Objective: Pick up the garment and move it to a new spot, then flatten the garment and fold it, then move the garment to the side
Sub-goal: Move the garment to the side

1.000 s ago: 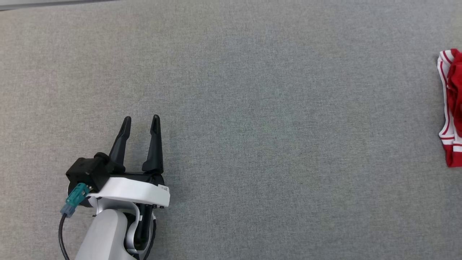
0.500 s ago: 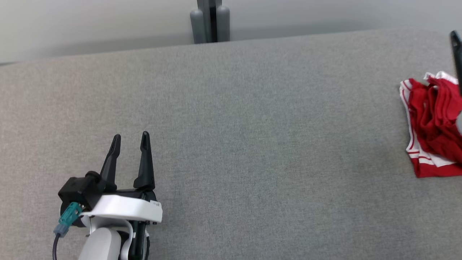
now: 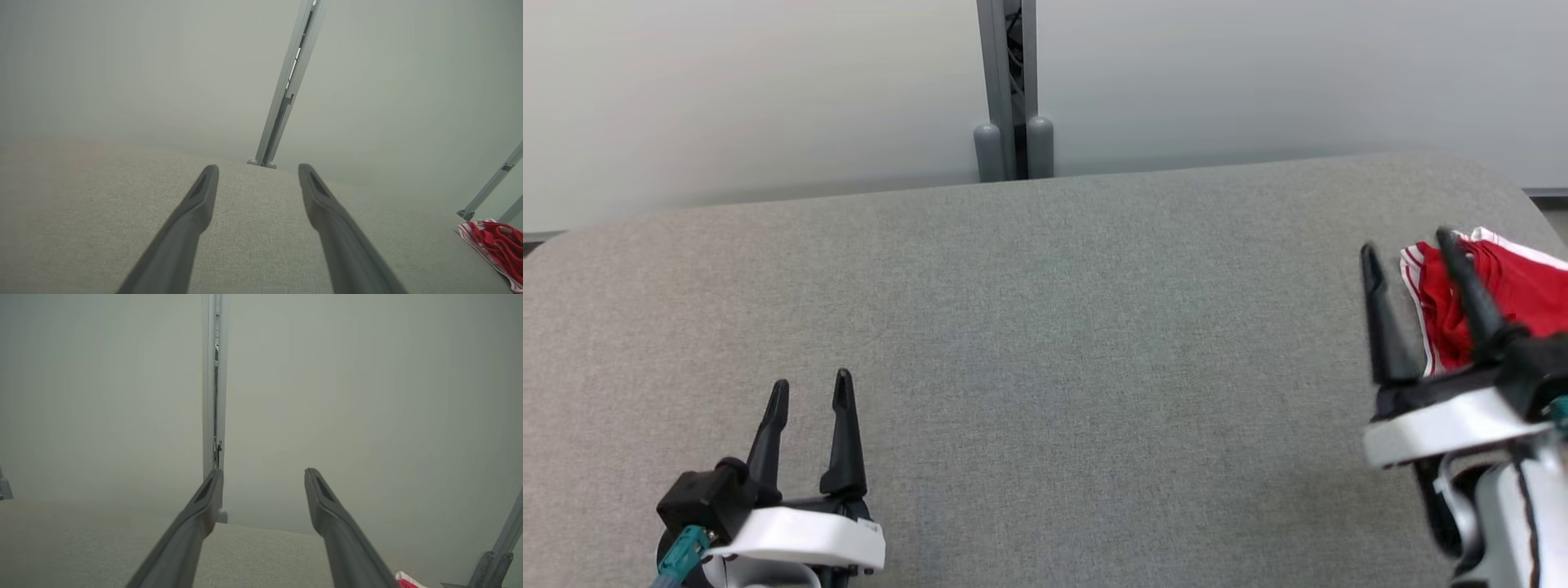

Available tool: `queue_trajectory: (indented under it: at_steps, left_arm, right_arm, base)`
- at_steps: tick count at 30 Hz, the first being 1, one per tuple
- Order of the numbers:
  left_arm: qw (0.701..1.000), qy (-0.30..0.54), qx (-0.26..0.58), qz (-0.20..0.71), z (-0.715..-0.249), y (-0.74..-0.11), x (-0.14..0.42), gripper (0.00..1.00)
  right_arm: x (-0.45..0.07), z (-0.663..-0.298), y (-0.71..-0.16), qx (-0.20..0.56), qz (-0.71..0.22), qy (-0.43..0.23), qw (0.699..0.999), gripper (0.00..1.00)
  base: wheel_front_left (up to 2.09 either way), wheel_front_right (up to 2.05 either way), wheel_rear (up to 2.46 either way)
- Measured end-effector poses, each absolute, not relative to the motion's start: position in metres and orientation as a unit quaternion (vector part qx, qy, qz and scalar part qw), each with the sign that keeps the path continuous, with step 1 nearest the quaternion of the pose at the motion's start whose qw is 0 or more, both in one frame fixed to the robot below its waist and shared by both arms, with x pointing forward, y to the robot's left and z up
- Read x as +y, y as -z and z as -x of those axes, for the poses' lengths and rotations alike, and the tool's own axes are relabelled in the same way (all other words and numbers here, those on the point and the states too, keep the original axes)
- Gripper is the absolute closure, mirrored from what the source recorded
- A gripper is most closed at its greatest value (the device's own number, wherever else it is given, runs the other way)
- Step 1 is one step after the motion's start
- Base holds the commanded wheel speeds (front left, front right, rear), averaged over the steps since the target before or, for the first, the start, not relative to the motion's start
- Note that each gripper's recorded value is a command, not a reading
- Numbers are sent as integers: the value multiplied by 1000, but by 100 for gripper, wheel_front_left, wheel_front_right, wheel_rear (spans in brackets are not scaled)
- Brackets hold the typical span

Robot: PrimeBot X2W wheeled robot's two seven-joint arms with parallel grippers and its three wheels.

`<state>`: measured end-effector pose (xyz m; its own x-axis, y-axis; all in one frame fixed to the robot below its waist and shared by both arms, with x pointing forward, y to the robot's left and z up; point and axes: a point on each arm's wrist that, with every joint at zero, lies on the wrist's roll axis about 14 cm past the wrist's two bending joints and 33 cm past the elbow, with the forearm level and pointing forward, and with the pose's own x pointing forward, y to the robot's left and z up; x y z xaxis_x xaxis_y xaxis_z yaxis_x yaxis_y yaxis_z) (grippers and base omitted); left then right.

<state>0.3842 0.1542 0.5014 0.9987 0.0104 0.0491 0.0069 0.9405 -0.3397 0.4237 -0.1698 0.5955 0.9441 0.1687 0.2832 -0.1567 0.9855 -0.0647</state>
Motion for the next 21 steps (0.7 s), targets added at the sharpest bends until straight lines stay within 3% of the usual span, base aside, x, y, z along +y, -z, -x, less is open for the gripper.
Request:
queue_trajectory:
  at_steps: [4,21]
  left_arm:
    - [985,-12,-16,172,-366,-495,159,0]
    - [987,-19,-12,161,-348,-491,162,0]
  right_arm:
    - [-151,-407,-567,-116,-29,-87,989,0]
    - [-127,-391,-522,-57,-30,-110,992,0]
  base:
    - [0,0,0]
    - [0,0,0]
